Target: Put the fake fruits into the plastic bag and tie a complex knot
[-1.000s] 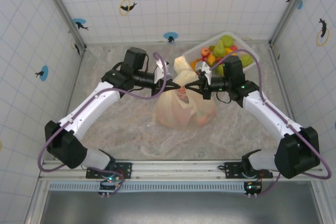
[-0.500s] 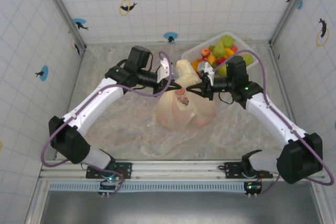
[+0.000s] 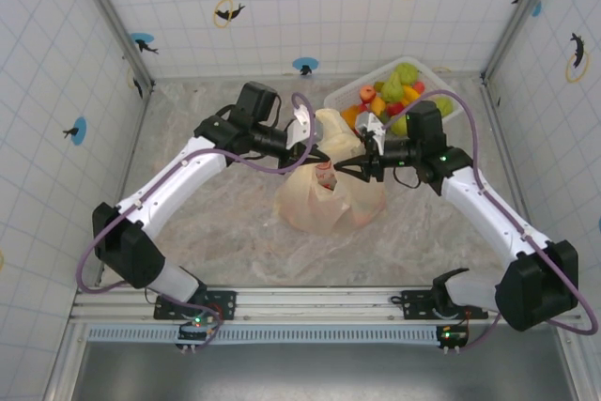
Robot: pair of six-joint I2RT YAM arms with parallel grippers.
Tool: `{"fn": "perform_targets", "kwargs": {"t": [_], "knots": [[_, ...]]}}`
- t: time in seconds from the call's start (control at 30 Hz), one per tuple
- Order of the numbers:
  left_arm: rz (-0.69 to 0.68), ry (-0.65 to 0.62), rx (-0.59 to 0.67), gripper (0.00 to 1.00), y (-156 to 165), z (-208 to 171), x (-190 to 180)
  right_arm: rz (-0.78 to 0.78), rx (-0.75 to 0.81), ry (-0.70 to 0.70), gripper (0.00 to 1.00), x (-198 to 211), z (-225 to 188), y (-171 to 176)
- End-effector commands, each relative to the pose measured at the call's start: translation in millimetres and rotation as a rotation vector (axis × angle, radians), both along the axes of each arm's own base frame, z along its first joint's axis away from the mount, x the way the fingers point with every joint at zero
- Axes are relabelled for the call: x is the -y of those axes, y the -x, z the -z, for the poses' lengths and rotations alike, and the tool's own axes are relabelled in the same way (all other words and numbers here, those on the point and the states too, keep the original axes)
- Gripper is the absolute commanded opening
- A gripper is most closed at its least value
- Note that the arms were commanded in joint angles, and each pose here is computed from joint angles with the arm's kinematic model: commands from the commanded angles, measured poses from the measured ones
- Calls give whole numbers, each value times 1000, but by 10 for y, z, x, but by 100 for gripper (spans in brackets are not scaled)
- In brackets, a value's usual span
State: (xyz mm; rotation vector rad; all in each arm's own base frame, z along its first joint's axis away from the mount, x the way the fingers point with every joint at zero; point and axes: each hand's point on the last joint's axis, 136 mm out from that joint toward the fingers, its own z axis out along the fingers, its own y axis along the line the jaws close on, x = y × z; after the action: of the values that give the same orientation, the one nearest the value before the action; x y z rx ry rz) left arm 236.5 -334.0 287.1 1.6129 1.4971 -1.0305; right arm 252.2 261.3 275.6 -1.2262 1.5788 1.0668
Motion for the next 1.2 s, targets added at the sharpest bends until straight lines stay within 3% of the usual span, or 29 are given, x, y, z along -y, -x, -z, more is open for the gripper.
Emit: {"fn": "perform_targets", "kwargs": {"t": [0.0,0.37,0.53,0.7,1.0,1.17], "knots": [[14,-19,13,0,0,2,18,-13,49,-29,62,43,-201,73],[20,-41,6,0,-20,63,58,-16,58,-63,65,-8,-285,56],[17,-46,10,0,-25,69,64,-22,55,-58,60,-60,-262,46],[12,-54,17,0,-35,80,58,-17,53,-56,47,-76,-260,30],[-45,-52,54,0,-100,-4,21,2,60,-57,3,-64,-287,14],[-88,-27,70,13,-153,-86,-37,6,73,-60,0,-54,-324,24]]}}
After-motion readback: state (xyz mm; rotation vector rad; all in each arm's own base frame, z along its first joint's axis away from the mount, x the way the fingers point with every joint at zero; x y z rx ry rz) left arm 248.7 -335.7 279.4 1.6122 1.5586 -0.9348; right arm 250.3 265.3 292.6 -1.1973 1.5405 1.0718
